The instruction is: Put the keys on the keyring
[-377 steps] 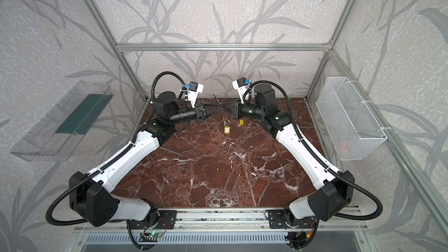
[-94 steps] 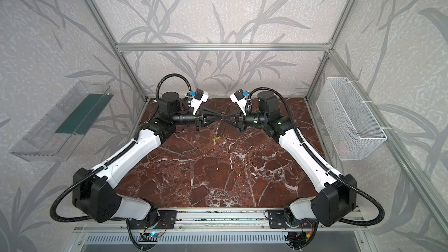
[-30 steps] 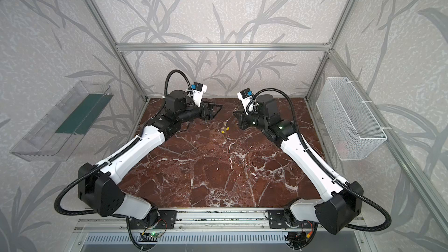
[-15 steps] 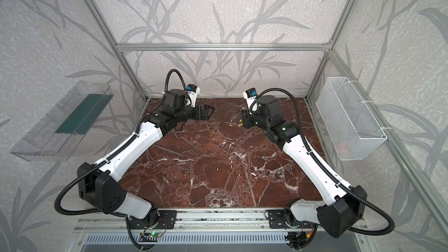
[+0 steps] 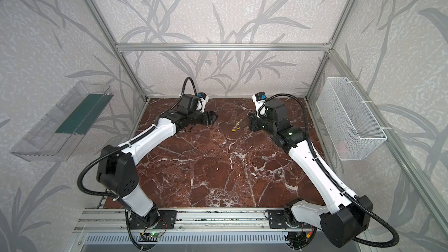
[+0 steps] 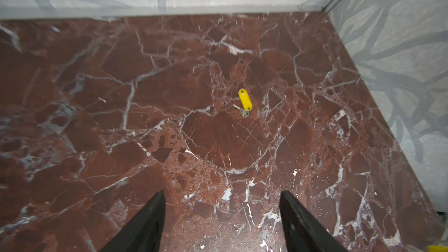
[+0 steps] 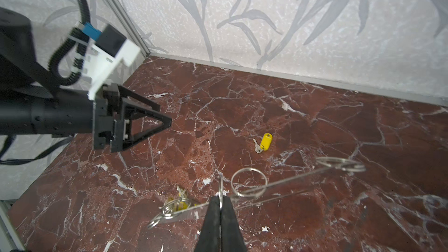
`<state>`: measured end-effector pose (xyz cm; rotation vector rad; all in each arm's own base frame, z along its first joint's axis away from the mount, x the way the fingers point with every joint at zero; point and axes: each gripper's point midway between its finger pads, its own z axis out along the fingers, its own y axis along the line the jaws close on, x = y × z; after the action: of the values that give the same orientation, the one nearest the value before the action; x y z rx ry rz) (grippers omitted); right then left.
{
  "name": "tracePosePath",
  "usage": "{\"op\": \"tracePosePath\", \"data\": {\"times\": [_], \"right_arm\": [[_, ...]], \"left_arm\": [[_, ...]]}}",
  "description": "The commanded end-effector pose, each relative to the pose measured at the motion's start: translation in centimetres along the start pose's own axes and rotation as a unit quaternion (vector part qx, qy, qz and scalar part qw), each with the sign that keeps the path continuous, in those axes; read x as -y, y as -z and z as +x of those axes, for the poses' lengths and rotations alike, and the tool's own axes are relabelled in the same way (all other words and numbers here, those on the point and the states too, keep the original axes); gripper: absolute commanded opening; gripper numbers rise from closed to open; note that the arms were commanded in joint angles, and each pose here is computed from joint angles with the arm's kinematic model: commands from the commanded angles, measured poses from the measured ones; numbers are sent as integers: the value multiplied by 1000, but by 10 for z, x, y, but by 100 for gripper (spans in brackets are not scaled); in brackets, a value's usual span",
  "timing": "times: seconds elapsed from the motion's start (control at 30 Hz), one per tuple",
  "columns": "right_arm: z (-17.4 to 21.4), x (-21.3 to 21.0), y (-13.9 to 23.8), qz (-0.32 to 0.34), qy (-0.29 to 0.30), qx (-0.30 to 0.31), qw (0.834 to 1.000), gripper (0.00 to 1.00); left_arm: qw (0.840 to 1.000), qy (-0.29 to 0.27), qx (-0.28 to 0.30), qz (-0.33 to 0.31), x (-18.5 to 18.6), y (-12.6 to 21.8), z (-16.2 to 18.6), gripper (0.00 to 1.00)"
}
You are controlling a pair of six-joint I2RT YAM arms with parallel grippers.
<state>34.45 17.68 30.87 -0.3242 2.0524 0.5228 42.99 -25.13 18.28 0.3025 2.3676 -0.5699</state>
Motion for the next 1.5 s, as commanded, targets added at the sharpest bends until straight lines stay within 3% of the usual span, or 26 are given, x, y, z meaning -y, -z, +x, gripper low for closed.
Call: {"op": "tracePosePath", "data": {"times": [0.0, 0.23, 0.33, 0.63, 1.13, 1.27, 1.47], "right_arm": [[-5, 0, 17, -9, -17, 19, 1000, 0], [1, 16, 38, 10, -34, 21, 999, 0], [1, 19, 46, 15, -35, 20, 999, 0], [2, 22, 60, 24, -31, 19, 999, 0], [5, 27, 62, 30, -33, 17, 999, 0], [5, 27, 62, 29, -33, 17, 999, 0], [7, 27, 60, 29, -36, 14, 999, 0]], "left_arm": [[1000, -13, -3, 2, 15, -20, -4, 71], [998, -22, -44, 41, 44, -94, 5, 59], [997, -21, -61, 45, 47, -122, 11, 50], [995, -30, -86, 44, 44, -180, 16, 46], [991, -24, -112, 67, 45, -215, 32, 33], [991, -24, -115, 67, 45, -217, 35, 26], [991, -18, -116, 69, 47, -215, 33, 6]]}}
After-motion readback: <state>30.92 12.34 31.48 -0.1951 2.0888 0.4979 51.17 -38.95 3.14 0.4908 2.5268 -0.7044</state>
